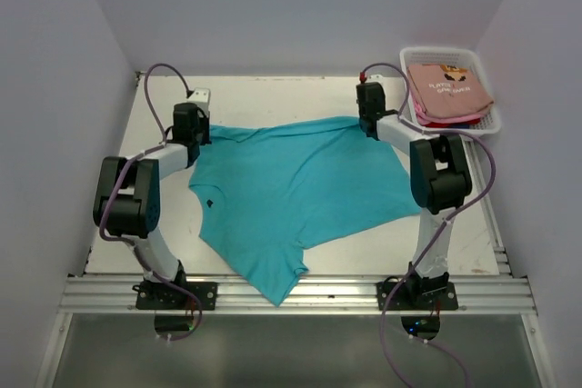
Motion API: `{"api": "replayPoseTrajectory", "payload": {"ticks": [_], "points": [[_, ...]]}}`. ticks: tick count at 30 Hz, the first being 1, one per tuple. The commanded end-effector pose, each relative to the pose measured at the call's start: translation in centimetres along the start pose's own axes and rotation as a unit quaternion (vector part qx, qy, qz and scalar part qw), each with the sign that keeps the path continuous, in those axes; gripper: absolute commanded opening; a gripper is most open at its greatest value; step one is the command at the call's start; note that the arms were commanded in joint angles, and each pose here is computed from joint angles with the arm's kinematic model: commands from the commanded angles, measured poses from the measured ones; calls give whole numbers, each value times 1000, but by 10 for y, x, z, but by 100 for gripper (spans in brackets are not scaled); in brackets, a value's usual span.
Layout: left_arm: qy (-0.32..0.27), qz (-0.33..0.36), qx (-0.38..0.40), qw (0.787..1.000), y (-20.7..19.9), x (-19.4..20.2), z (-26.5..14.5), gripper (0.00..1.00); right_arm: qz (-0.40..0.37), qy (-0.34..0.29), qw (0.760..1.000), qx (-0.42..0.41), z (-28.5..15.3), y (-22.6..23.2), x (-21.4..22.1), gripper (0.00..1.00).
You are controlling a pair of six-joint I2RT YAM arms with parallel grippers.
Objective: Fold and stack the t-shirts
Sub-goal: Flatten the tshirt out
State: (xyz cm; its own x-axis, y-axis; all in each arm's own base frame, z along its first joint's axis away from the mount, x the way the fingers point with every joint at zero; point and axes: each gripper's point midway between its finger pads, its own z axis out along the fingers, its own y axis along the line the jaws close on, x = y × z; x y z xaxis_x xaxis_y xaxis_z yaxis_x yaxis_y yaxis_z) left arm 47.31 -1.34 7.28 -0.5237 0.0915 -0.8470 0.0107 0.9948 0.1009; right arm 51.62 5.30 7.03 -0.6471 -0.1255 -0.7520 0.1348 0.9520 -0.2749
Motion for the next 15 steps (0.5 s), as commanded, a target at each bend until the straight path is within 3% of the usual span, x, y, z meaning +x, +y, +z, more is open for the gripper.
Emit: {"api": "replayPoseTrajectory", "payload": {"ticks": [1, 15], "points": [[-84, -28, -8, 996, 5, -58, 13, 0, 36, -49, 998, 5, 9, 3, -44, 0], [-111, -30, -19, 993, 16, -106, 46, 0, 60, -83, 992, 68, 41, -25, -94, 0]]}}
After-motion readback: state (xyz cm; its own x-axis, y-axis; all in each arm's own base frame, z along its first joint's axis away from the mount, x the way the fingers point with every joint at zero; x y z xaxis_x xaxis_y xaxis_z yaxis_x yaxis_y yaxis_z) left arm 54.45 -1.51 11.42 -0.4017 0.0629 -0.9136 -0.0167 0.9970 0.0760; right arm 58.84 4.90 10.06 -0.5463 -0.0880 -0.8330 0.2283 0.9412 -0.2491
